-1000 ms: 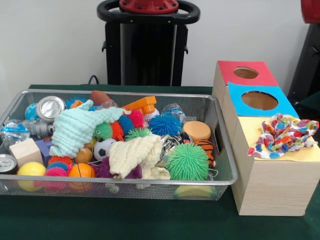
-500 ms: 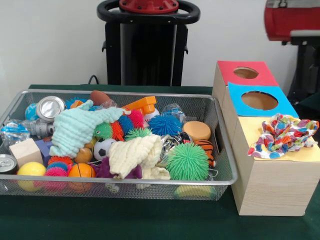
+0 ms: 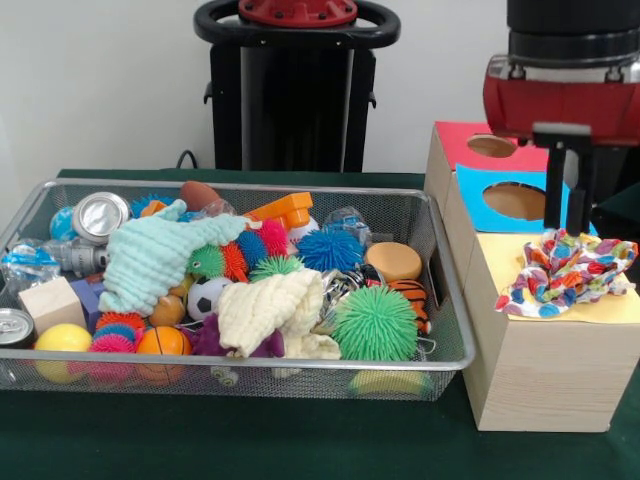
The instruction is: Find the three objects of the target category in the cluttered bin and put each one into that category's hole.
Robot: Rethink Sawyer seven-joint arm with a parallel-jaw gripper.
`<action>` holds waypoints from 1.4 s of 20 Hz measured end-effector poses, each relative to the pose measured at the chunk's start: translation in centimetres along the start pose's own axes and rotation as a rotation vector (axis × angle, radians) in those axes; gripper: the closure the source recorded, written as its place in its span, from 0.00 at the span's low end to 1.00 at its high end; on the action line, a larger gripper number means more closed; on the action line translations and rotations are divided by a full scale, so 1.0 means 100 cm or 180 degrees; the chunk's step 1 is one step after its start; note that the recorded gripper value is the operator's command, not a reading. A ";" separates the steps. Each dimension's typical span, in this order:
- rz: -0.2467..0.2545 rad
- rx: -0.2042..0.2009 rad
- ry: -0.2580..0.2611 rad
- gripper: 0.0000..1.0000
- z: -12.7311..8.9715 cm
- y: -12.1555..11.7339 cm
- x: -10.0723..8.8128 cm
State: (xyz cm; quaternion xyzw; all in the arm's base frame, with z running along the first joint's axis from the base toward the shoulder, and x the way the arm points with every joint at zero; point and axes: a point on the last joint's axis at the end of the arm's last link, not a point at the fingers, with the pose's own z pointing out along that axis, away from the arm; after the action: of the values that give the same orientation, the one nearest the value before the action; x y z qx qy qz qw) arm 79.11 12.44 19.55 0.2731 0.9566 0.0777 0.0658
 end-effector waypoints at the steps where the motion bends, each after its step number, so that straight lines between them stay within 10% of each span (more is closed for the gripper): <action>1: 0.0002 0.0005 0.0009 1.00 0.004 -0.001 0.000; 28: -0.0013 -0.0046 -0.0039 1.00 0.026 0.011 -0.015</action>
State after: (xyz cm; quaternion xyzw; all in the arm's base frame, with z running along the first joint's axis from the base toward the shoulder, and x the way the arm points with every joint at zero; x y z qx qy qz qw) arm 81.40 12.83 17.36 0.2712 0.9561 0.0829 0.0738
